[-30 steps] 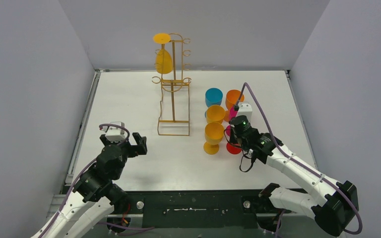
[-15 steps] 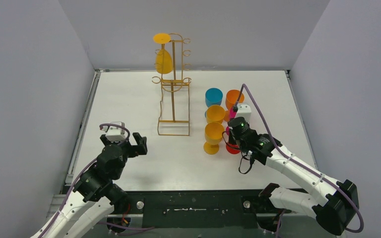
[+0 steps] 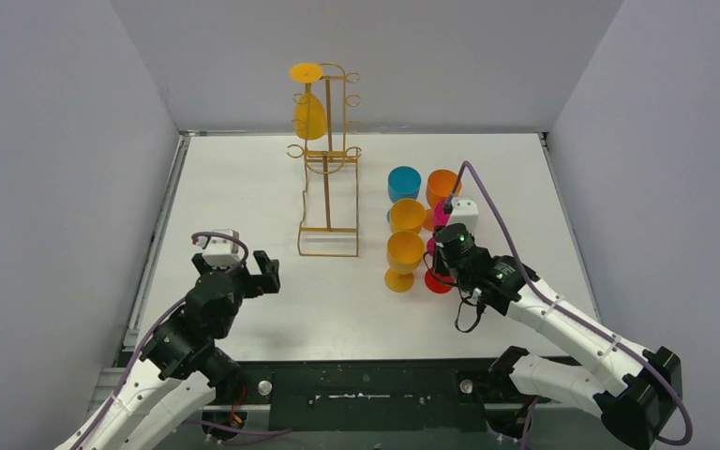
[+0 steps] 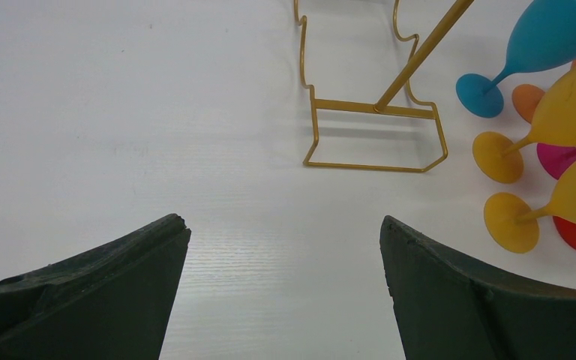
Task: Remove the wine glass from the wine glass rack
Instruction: Place the wine glass at the center of the board.
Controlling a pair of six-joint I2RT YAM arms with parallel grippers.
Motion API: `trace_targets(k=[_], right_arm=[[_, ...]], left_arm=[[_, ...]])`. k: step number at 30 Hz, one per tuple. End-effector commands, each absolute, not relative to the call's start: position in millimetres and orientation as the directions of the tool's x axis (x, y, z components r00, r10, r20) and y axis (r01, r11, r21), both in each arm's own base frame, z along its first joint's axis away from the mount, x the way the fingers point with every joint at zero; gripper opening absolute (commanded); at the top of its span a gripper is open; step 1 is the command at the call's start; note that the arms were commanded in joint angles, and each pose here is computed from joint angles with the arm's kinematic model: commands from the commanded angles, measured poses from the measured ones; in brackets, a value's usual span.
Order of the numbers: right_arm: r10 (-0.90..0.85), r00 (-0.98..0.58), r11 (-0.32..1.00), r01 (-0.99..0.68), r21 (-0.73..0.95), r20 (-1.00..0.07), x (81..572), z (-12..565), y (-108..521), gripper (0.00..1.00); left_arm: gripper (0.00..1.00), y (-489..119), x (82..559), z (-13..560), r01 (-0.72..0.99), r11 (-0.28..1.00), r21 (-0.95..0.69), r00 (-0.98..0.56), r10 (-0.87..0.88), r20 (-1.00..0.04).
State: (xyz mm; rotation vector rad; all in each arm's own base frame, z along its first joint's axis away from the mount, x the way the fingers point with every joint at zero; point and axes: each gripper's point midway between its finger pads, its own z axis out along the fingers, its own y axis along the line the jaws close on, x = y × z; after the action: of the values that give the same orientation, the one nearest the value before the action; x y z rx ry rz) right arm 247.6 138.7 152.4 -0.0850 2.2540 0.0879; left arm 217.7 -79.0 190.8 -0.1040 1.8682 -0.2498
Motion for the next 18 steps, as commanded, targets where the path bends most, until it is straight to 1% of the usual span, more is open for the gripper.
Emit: trace_targets(k=[1,7,14,18], right_arm=[[0.035,-0.567,0.991,-0.087,0.102,-0.823,254.8,185.5,145.3,0.23],[0.040,-0.563,0.988,-0.100,0.116,-0.825,256.0,189.2,149.9,0.24],[0.013,-0.580,0.992,-0.095,0.084,-0.814,258.9,187.0,149.7,0.25],[0.024,-0.571,0.992,-0.088,0.090,-0.821,260.0,189.1,149.2,0.23]], left_arm=[[0.97,-85.6,220.8,199.6,0.076,0.965,-0.250,-0.295,-0.217,-0.931],[0.97,-90.2,221.2,197.5,0.096,0.964,-0.247,-0.304,-0.208,-0.930],[0.97,-91.5,222.4,195.0,0.097,0.966,-0.238,-0.314,-0.197,-0.929],[0.97,-91.3,222.0,195.6,0.098,0.965,-0.241,-0.311,-0.201,-0.929]])
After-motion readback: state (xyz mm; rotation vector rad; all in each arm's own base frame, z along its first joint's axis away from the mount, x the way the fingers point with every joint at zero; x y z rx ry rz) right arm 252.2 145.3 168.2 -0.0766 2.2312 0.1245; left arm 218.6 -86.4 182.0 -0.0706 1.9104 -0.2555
